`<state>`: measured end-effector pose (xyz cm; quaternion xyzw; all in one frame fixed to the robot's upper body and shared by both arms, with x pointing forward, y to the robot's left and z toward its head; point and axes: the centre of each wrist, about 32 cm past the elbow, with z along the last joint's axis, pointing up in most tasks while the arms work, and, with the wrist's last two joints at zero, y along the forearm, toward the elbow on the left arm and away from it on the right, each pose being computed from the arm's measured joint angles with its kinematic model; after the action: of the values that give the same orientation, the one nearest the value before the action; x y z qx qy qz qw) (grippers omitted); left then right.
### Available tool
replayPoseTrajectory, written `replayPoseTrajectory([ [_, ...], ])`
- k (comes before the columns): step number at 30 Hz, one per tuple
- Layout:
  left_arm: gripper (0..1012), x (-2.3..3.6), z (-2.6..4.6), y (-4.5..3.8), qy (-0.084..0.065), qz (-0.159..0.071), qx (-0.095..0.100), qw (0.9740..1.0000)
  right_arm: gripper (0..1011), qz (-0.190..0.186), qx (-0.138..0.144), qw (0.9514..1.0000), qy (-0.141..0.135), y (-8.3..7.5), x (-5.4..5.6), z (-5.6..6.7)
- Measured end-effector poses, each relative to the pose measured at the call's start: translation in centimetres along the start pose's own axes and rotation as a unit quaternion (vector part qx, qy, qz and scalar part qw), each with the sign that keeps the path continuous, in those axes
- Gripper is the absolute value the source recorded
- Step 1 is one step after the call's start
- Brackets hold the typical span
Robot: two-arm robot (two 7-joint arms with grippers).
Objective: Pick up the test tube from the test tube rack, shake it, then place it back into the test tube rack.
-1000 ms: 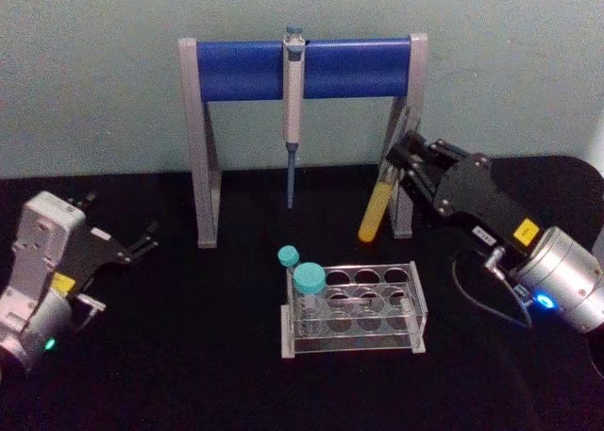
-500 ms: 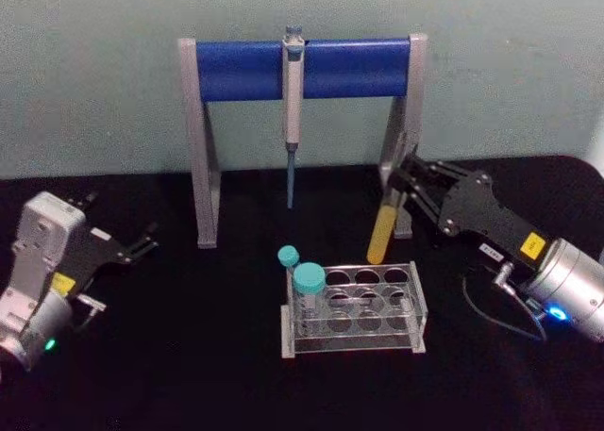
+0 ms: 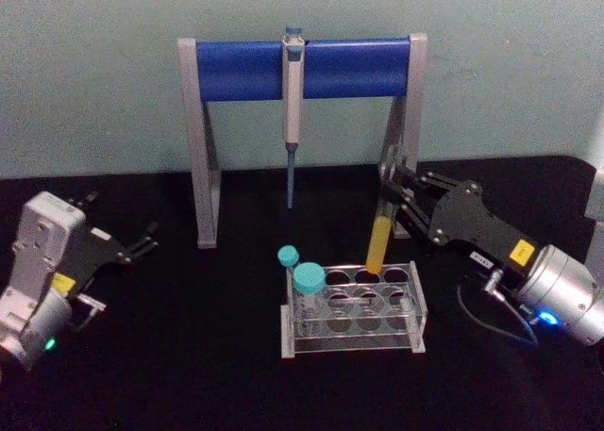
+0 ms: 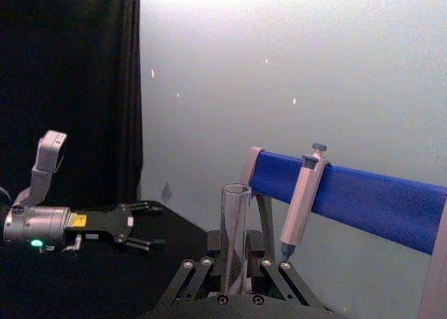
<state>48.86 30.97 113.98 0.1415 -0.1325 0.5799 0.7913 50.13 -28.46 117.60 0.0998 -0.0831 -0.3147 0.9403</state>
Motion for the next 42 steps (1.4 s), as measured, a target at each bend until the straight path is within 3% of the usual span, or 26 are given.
replayPoseTrajectory([
  [42, 1001, 0.0, 0.0, 0.0, 0.0, 0.0, 0.0, 1.0, 228, -0.002, -0.042, 0.9989, 0.017, 0.7, 0.5, -2.6],
])
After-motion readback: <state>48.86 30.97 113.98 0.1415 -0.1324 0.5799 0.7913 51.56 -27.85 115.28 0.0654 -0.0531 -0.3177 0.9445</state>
